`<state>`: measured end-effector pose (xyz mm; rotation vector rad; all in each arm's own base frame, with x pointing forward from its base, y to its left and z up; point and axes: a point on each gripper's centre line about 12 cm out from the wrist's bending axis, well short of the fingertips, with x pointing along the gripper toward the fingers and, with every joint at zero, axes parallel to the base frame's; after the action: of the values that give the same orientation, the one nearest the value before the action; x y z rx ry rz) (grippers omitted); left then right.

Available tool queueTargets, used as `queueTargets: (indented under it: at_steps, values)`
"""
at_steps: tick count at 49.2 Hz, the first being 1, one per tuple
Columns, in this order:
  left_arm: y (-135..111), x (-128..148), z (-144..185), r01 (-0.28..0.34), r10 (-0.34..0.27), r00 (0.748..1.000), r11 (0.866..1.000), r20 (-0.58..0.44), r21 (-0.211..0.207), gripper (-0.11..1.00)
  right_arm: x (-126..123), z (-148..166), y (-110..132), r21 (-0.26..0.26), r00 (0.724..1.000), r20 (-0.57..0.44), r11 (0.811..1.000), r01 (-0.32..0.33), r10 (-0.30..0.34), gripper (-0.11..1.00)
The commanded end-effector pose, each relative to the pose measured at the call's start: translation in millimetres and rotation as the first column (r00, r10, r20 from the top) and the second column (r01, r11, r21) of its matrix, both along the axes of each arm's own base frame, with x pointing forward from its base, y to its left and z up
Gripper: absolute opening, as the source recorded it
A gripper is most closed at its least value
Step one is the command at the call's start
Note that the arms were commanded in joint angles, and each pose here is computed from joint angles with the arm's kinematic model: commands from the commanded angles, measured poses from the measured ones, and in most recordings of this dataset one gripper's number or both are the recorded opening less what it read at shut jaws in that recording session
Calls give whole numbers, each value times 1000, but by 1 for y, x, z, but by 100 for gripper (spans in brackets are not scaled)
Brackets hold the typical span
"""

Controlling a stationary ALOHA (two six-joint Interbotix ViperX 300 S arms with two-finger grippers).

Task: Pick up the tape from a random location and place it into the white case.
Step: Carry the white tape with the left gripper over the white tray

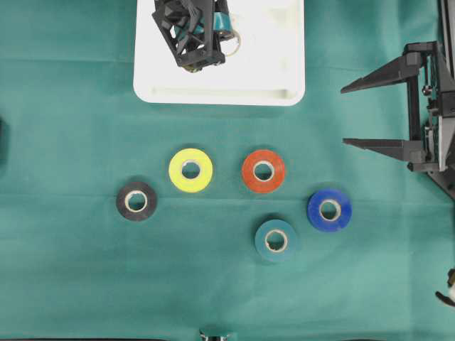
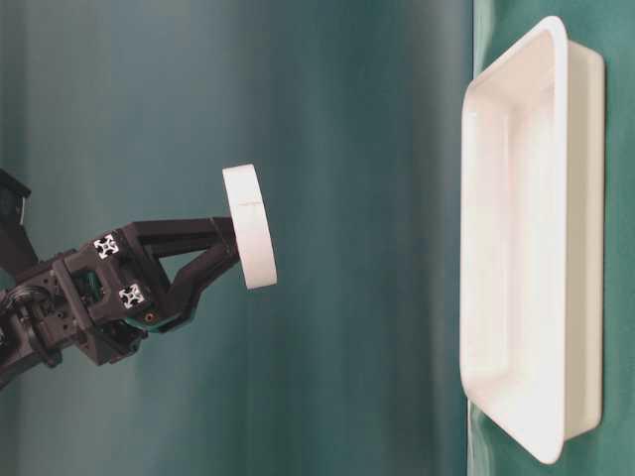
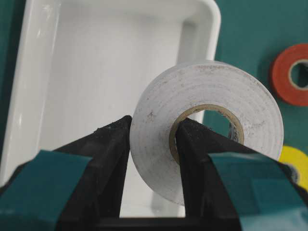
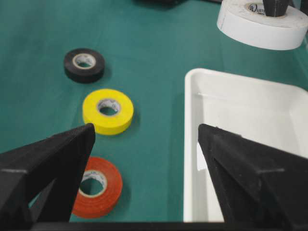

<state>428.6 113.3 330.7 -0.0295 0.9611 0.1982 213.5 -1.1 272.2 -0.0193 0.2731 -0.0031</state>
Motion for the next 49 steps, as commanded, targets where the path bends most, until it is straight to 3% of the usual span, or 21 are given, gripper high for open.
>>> queueTargets:
  at_steps: [1, 24, 49]
  values:
    - [0, -4, 15, -1, 0, 999, 1000, 41, 13, 25, 3, 11, 0, 0, 1000, 29, 1000, -2, 2, 91]
    - [5, -4, 1, -11, 10, 999, 1000, 36, 14, 25, 3, 10, 0, 0, 1000, 25, 1000, -2, 2, 91]
    - [43, -4, -109, -59, 59, 998, 998, -19, 20, 25, 4, 9, 0, -2, 1000, 21, 1000, -2, 2, 91]
